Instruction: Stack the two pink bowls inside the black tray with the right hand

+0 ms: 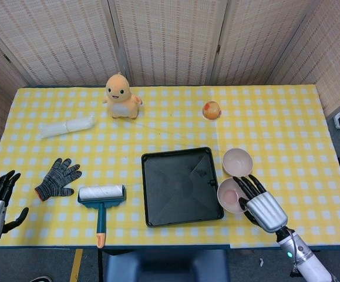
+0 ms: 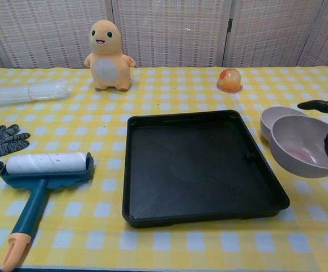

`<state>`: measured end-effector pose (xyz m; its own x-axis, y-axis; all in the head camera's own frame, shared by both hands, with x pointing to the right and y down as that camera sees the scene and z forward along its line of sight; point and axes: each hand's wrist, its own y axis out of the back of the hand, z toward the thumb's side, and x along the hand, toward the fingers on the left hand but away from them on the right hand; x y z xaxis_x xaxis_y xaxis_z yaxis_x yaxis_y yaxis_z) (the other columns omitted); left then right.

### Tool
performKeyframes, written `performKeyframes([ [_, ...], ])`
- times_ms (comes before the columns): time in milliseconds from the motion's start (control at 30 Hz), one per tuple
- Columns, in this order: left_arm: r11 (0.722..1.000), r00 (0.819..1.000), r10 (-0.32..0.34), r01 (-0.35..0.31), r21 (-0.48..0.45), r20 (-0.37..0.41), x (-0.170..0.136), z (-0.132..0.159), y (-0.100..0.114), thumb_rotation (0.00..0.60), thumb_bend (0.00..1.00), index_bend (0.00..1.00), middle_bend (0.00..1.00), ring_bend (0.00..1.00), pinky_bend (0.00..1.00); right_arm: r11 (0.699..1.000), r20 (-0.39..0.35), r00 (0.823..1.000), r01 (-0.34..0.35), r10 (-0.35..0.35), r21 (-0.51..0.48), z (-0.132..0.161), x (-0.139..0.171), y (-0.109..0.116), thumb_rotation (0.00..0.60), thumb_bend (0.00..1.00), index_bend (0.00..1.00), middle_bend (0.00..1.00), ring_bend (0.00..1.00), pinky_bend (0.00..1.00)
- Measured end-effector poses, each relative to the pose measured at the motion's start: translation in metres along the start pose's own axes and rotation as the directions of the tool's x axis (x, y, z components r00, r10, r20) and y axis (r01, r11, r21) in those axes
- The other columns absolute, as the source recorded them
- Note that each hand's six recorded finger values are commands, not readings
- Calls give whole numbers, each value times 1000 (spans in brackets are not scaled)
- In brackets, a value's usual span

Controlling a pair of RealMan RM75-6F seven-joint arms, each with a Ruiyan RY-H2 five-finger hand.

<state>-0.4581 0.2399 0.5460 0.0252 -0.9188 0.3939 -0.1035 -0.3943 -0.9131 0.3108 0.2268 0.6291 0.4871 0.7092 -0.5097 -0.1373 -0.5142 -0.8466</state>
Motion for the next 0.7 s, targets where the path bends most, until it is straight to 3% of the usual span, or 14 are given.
performKeyframes([
  [267,1000,1000,9,-9,-6,-10,0,-4,4,600,362,0,73,106,43,1000,-79,997,1,0,6,24,-44,3,600,445,666,38,0,0],
  [700,1000,1000,5,-5,-14,-15,1,-7,5,600,362,0,72,105,43,996,-133,990,-57,46,-75,54,-126,-23,600,444,665,47,0,0],
])
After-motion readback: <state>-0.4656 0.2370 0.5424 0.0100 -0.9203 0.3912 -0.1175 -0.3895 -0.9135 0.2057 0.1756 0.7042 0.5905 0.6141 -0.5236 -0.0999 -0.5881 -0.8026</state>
